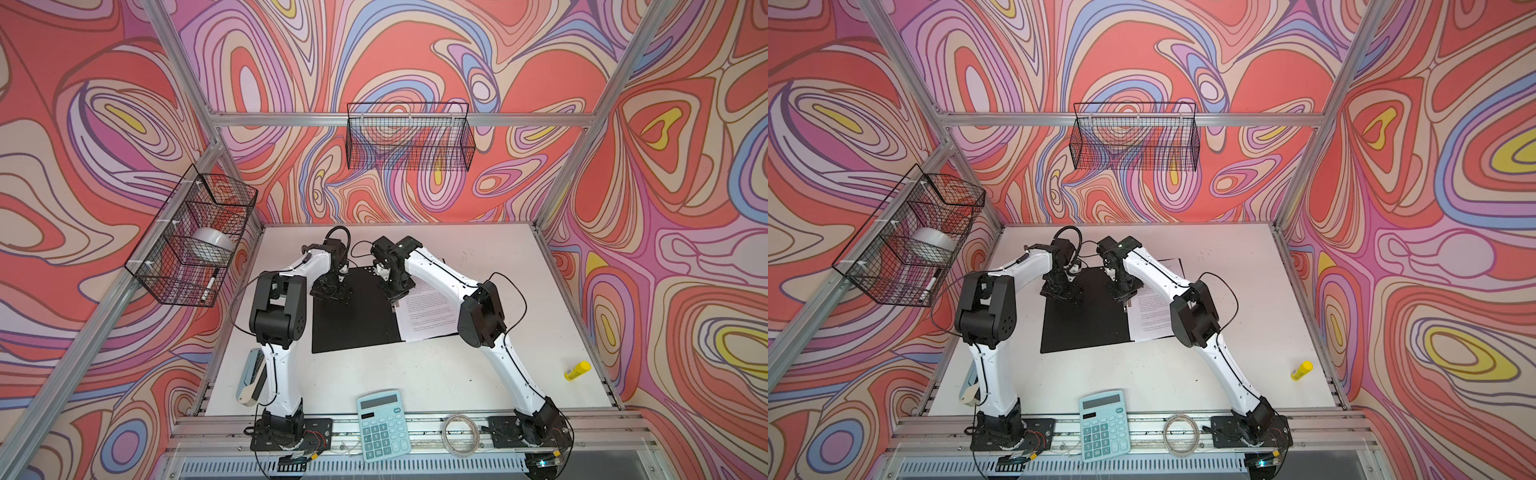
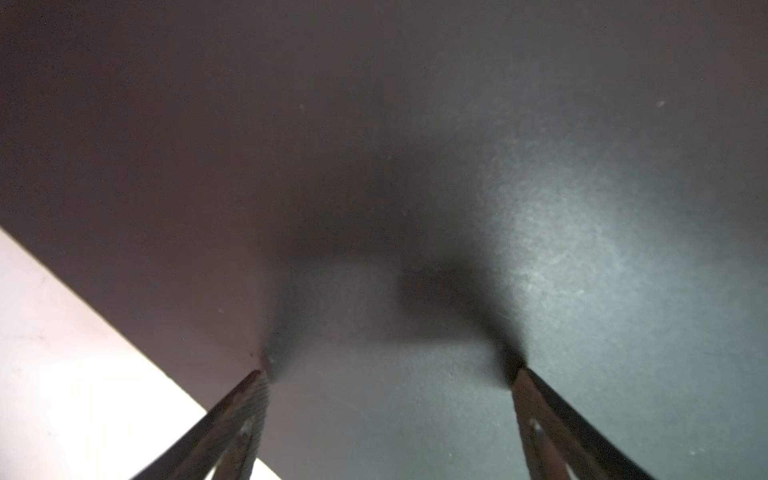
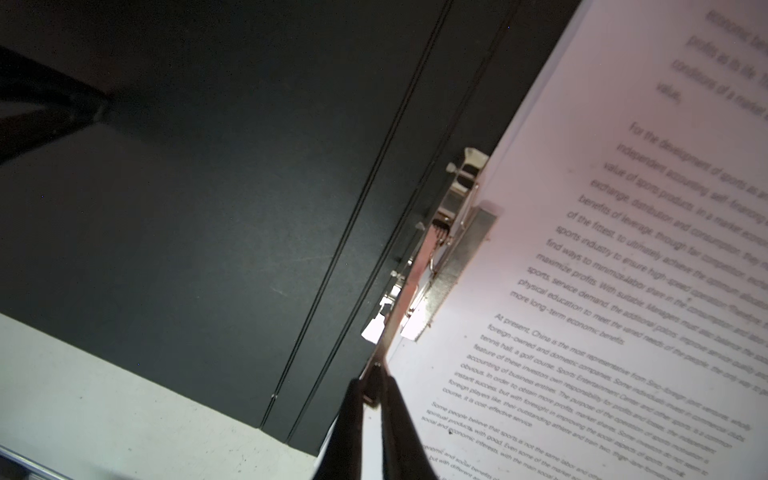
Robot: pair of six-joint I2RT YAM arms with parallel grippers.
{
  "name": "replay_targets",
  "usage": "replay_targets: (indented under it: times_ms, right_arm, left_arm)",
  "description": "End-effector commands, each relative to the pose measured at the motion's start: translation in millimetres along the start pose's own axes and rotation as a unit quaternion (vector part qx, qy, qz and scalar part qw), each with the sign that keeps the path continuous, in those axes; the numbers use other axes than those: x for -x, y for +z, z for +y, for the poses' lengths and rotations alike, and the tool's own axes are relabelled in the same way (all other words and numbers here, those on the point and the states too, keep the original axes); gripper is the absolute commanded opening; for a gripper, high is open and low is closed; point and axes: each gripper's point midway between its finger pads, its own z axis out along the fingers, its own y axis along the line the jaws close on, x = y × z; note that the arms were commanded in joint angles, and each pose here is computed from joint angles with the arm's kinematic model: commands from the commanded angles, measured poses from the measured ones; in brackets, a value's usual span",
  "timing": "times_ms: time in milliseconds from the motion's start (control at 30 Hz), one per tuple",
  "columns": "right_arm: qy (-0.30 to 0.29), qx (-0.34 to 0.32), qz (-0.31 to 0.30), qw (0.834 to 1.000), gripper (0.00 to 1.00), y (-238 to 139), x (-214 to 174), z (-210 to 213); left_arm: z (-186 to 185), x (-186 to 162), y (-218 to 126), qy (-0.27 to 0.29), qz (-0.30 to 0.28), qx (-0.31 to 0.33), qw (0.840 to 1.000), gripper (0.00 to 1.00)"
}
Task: Put the files into the folder
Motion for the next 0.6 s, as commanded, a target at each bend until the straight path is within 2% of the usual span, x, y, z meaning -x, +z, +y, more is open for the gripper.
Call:
replay_targets:
  times_ms: [0, 567]
  right_arm:
    - [0.000, -0.022, 0.058, 0.998, 0.10, 35, -20, -12]
    - [-0.001, -0.033, 0.082, 0.996, 0.09, 51, -32, -17]
  left_arm:
    - [6, -7, 10, 0.010, 0.024, 0.009, 1.000, 0.92]
    - [6, -8, 14, 0.007, 0.028, 0.006, 1.000, 0.92]
